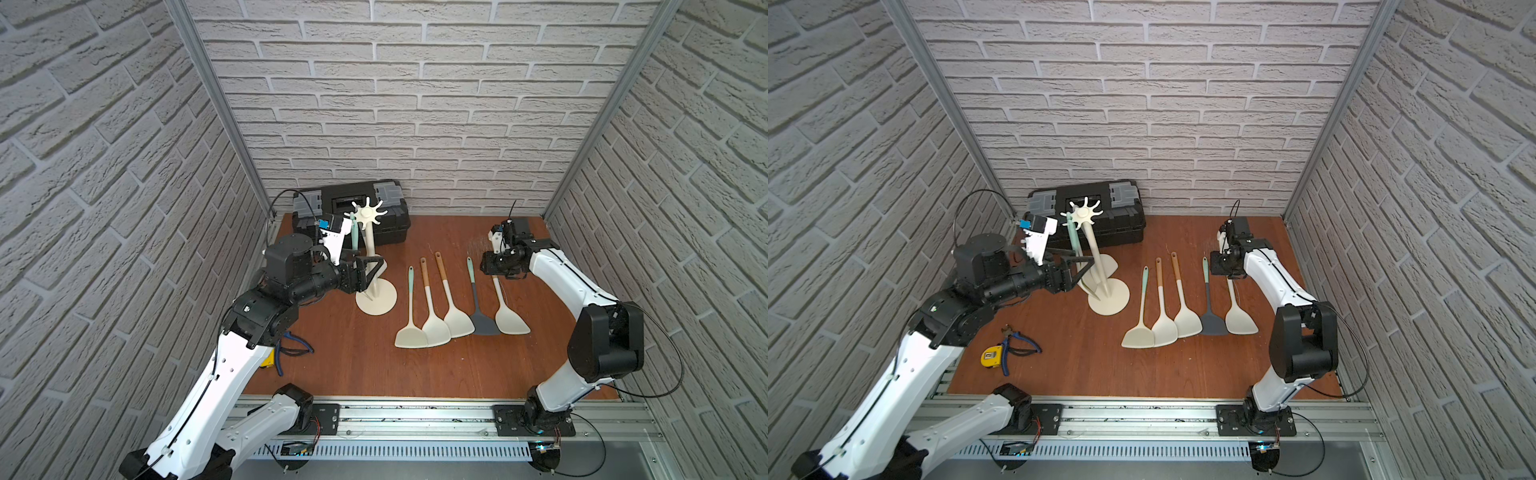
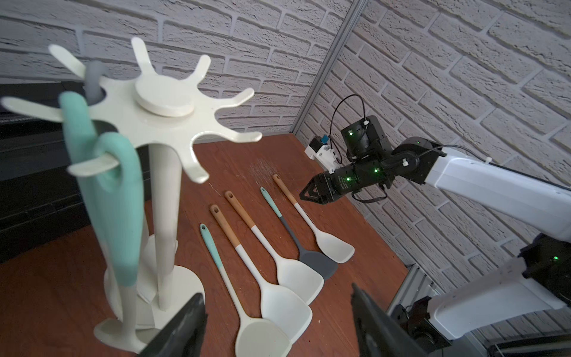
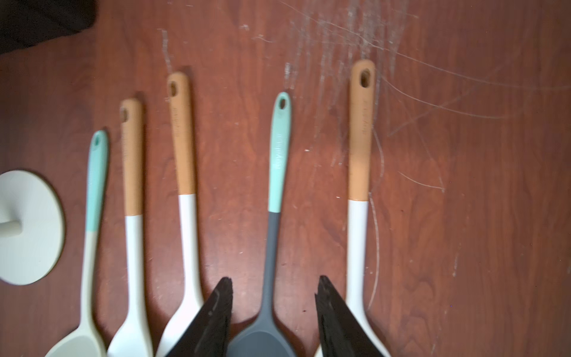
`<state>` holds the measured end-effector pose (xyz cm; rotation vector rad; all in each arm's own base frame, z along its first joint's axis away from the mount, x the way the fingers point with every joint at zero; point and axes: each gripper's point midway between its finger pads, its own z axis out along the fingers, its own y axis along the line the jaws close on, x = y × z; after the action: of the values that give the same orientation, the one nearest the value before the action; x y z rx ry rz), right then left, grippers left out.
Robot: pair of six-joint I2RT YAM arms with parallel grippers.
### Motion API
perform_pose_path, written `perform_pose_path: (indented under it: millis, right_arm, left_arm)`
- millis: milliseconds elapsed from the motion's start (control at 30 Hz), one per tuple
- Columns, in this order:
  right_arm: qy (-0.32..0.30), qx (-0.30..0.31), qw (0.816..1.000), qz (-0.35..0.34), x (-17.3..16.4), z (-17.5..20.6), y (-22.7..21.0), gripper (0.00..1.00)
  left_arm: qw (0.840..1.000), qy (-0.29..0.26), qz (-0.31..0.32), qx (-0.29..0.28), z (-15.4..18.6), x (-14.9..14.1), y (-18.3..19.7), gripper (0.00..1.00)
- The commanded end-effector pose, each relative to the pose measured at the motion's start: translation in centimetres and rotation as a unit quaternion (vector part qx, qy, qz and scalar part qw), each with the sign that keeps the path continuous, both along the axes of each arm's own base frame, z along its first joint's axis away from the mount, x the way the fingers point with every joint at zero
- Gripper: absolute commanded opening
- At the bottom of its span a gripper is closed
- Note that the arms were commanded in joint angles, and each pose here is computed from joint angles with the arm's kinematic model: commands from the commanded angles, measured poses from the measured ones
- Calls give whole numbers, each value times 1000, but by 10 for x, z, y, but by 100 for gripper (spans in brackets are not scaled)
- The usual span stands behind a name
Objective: Take the spatula off the kitchen utensil rack
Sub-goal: Place the spatula at the center of the board, then take off the spatula from the rack.
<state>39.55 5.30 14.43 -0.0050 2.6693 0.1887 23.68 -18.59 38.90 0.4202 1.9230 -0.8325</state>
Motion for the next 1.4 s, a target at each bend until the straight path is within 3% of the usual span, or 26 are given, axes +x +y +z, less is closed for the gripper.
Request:
perform_pose_path:
  millis: [0, 233, 533, 733, 867, 1100, 1300, 1367]
  right_arm:
    - [-53, 24, 998, 36, -2, 38, 34, 46]
    - [-130, 74, 985, 89, -3, 83, 101, 45]
    - [-226, 120, 955, 148, -2, 181, 185, 39]
    - [-343, 145, 912, 172, -8, 270, 222, 33]
    - [-385, 175, 886, 189, -13, 313, 247, 28]
    - [-396, 204, 859, 253, -19, 340, 312, 27]
    - [-402, 222, 836, 299, -22, 340, 363, 25]
    - [-395, 219, 838, 308, -19, 328, 376, 25]
  left_arm:
    - [998, -35, 42, 29, 13, -7, 25, 75]
    - [976, -24, 188, 107, -6, -4, 90, 71]
    - [983, -30, 145, 110, -11, 23, 71, 68]
    - [987, -33, 126, 92, -8, 52, 55, 64]
    - [989, -32, 118, 82, -8, 68, 47, 63]
    - [989, -54, 114, 77, -12, 89, 42, 63]
    - [990, -68, 103, 69, -17, 100, 35, 54]
    - [991, -68, 95, 69, -20, 102, 32, 50]
